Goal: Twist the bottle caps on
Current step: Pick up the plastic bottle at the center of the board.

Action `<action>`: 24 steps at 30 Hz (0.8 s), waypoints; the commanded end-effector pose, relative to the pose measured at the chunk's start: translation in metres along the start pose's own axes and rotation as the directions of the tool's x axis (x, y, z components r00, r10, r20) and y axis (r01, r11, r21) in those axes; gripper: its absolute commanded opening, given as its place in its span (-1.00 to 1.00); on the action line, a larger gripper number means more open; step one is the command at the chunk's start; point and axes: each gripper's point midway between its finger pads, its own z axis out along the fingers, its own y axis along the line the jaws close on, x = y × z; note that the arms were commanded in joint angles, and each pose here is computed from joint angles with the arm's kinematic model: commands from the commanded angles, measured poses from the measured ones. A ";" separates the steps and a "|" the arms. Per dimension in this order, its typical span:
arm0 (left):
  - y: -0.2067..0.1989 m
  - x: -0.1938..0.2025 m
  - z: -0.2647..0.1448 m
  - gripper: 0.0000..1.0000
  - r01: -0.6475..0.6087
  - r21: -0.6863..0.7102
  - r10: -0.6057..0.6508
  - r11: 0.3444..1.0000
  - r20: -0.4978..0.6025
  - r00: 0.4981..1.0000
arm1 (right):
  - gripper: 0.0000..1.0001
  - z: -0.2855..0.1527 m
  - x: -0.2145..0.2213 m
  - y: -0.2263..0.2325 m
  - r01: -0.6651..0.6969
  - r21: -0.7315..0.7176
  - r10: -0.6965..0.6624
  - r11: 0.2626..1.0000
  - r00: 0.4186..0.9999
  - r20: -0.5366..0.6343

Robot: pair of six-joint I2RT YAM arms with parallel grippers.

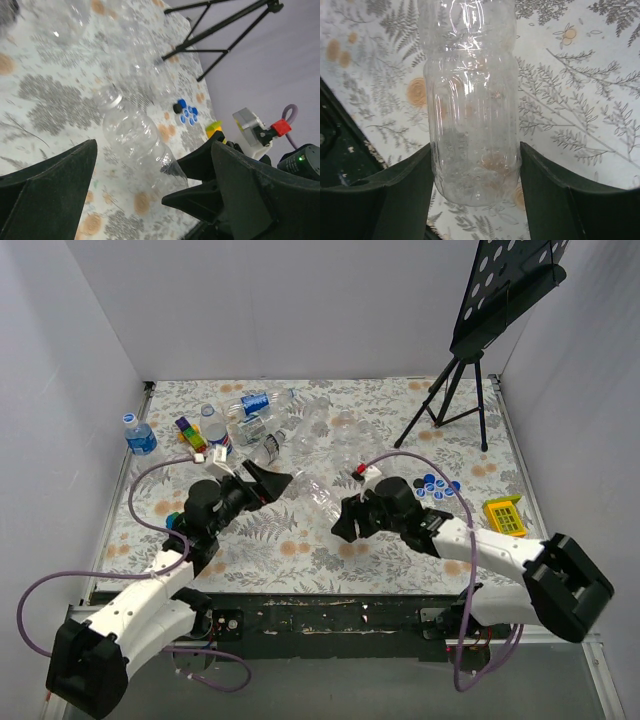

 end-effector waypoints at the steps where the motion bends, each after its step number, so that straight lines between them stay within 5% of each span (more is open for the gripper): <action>1: -0.036 0.018 -0.004 0.96 0.159 0.126 -0.157 0.979 -0.019 0.987 | -0.47 -0.025 -0.038 0.037 -0.146 -0.125 0.173 0.981 0.953 0.248; 12: -0.073 0.042 0.008 0.96 0.134 0.193 -0.135 0.972 -0.008 0.991 | -0.45 -0.068 -0.053 0.074 -0.236 -0.320 0.365 0.917 0.822 0.437; 24: -0.098 0.054 0.015 0.95 0.136 0.262 -0.136 0.956 -0.020 0.991 | -0.49 -0.079 -0.050 0.091 -0.222 -0.433 0.421 0.874 0.790 0.445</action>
